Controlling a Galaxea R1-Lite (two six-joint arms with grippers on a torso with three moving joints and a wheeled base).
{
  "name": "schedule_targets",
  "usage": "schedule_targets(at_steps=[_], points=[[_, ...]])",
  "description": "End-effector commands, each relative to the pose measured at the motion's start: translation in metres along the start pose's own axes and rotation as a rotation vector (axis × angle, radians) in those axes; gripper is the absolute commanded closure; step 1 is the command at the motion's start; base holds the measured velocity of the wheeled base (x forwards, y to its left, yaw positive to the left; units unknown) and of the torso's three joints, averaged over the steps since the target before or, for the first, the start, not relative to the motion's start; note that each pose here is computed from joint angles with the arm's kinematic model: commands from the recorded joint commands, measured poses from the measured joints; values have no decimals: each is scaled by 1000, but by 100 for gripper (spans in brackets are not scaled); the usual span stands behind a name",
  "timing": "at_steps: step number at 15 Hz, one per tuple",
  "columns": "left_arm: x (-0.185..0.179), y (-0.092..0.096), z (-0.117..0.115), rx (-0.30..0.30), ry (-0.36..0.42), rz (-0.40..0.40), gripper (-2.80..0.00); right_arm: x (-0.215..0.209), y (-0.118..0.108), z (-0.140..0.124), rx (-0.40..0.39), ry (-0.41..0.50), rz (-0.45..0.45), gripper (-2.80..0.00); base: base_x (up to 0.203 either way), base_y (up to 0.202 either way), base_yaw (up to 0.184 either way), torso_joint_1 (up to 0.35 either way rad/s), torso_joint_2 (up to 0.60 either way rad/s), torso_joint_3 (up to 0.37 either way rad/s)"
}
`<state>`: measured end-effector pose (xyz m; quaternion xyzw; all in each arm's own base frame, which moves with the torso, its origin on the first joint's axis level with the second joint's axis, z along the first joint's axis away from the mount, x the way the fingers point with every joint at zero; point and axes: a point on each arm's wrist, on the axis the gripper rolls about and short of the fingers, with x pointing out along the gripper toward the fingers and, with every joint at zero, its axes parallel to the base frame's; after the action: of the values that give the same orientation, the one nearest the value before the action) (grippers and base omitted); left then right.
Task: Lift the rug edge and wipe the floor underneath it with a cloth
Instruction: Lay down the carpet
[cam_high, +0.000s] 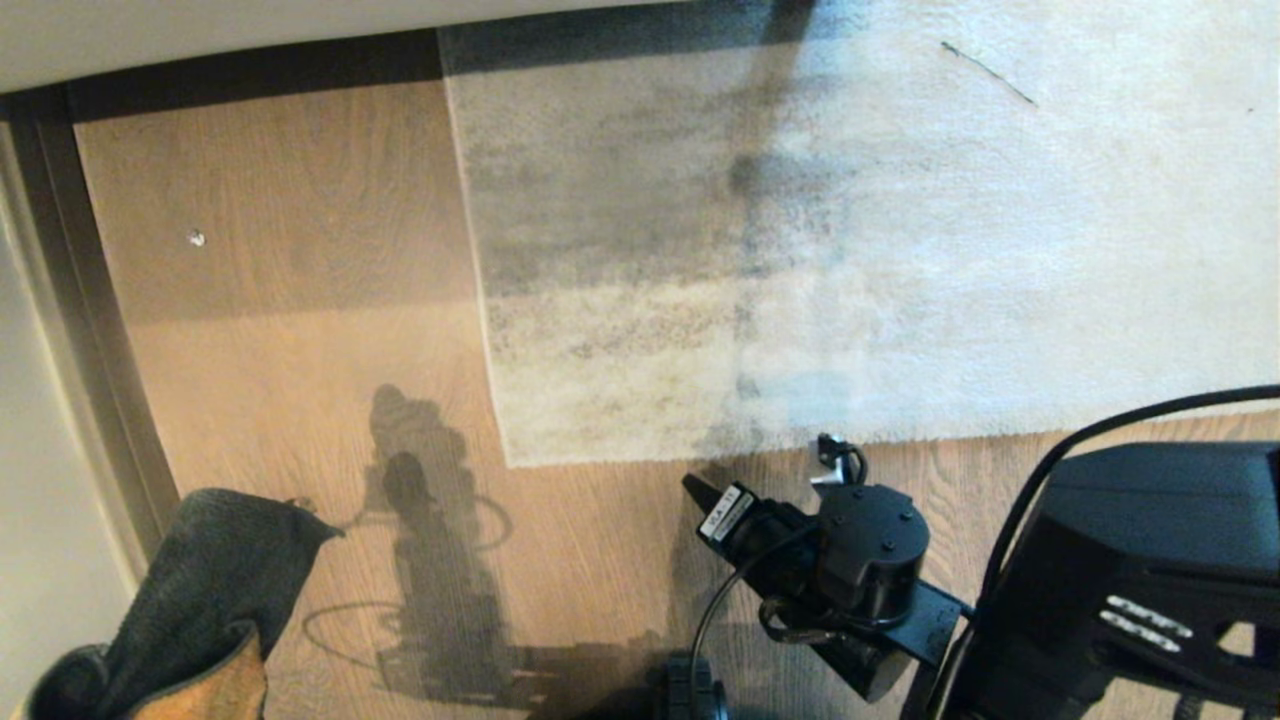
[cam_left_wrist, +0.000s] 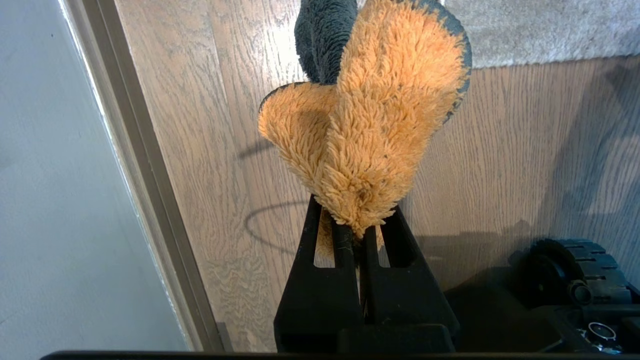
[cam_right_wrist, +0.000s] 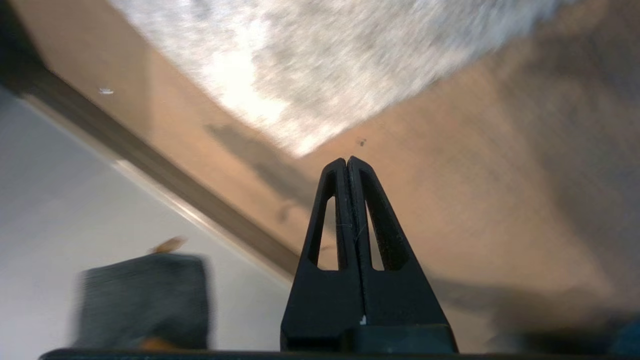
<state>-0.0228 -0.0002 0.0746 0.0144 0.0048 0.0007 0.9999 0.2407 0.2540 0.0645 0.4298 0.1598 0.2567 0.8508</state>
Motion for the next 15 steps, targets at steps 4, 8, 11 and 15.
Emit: schedule_targets(at_steps=[4, 8, 11, 15], points=[[0, 0, 0, 0, 0, 0, 0, 20, -15, -4, -37, -51, -7, 0, 0, 0, 0, 0, 0, 0], [0, 0, 0, 0, 0, 0, 0, 29, -22, -6, -65, -70, -21, 0, 0, 0, 0, 0, 0, 0], [0, 0, 0, 0, 0, 0, 0, 34, -26, -5, -68, -80, -24, 0, 0, 0, 0, 0, 0, 0], [0, 0, 0, 0, 0, 0, 0, 38, -34, 0, -66, -112, -53, 0, 0, 0, 0, 0, 0, 0]])
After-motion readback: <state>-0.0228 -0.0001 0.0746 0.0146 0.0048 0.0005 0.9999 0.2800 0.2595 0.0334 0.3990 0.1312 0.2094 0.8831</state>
